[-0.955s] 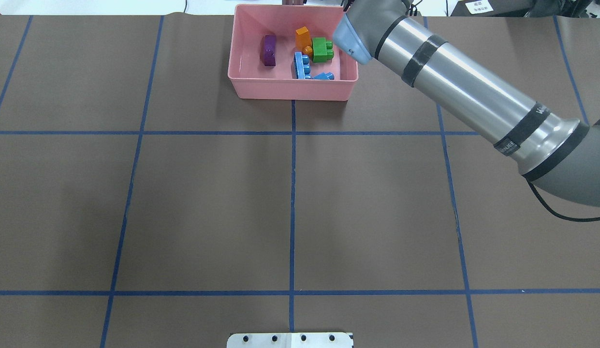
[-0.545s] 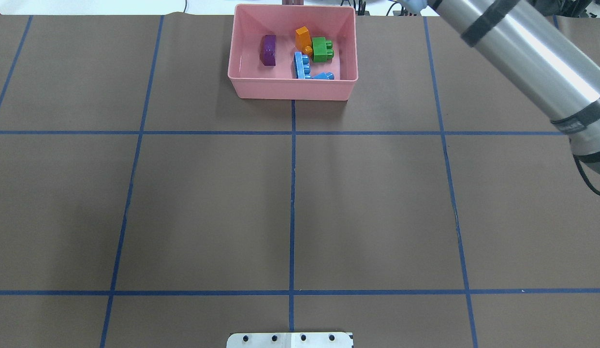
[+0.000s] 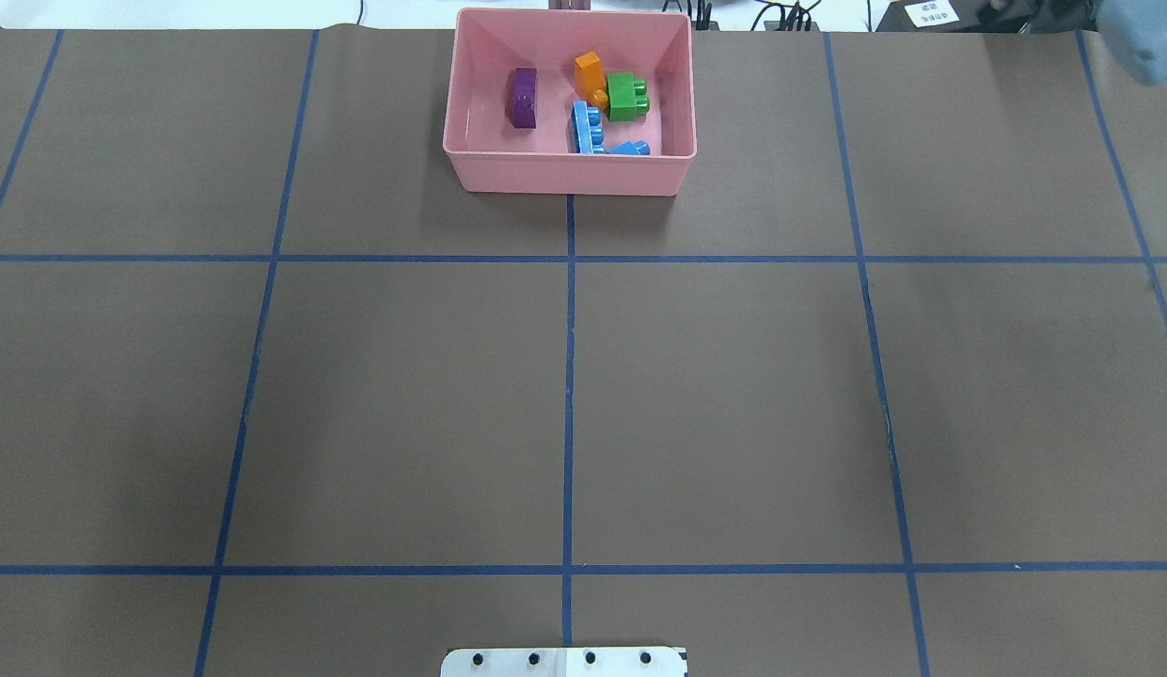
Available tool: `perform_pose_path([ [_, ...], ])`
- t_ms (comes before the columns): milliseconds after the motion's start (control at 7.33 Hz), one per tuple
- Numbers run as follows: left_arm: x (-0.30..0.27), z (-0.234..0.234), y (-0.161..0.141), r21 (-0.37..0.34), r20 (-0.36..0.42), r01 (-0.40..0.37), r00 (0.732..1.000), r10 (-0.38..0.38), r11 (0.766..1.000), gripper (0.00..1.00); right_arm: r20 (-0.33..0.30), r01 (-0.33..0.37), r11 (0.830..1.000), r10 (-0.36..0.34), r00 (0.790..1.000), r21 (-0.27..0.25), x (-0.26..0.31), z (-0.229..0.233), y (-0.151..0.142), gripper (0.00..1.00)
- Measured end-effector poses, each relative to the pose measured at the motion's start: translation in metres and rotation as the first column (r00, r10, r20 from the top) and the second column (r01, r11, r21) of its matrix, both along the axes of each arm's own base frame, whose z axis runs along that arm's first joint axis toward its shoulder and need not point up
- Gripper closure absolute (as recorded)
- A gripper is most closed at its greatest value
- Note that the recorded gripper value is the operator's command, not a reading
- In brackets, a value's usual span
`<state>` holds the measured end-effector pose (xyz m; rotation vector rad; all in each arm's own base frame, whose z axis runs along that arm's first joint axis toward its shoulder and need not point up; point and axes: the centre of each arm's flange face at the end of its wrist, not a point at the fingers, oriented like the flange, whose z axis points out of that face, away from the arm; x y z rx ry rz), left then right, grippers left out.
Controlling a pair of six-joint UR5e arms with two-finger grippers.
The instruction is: Put all blocks into box
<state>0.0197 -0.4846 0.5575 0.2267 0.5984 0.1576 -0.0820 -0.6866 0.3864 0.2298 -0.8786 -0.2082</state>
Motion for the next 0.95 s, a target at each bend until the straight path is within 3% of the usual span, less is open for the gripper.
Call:
perform_pose_path([
  [273, -0.016, 0.018, 0.013, -0.048, -0.026, 0.023, 0.999, -0.024, 0.999, 0.0, -0.046, 0.048, 0.999, -0.049, 0.998, -0.02, 0.07, 0.134, 0.065, 0.0],
  [545, -0.036, 0.06, 0.041, -0.079, -0.022, -0.035, 0.999, 0.034, 0.996, 0.0, -0.096, 0.051, 0.993, -0.062, 0.994, -0.105, 0.105, 0.236, 0.136, 0.0],
  [818, -0.069, 0.103, 0.063, -0.108, -0.058, -0.073, 0.996, 0.067, 0.992, 0.0, -0.197, 0.05, 0.994, -0.07, 0.978, -0.101, 0.128, 0.302, 0.199, 0.0],
  [955, -0.078, 0.114, 0.069, -0.13, -0.084, -0.066, 0.995, 0.056, 0.989, 0.0, -0.196, 0.031, 0.995, -0.05, 0.979, -0.1, 0.141, 0.316, 0.227, 0.0],
])
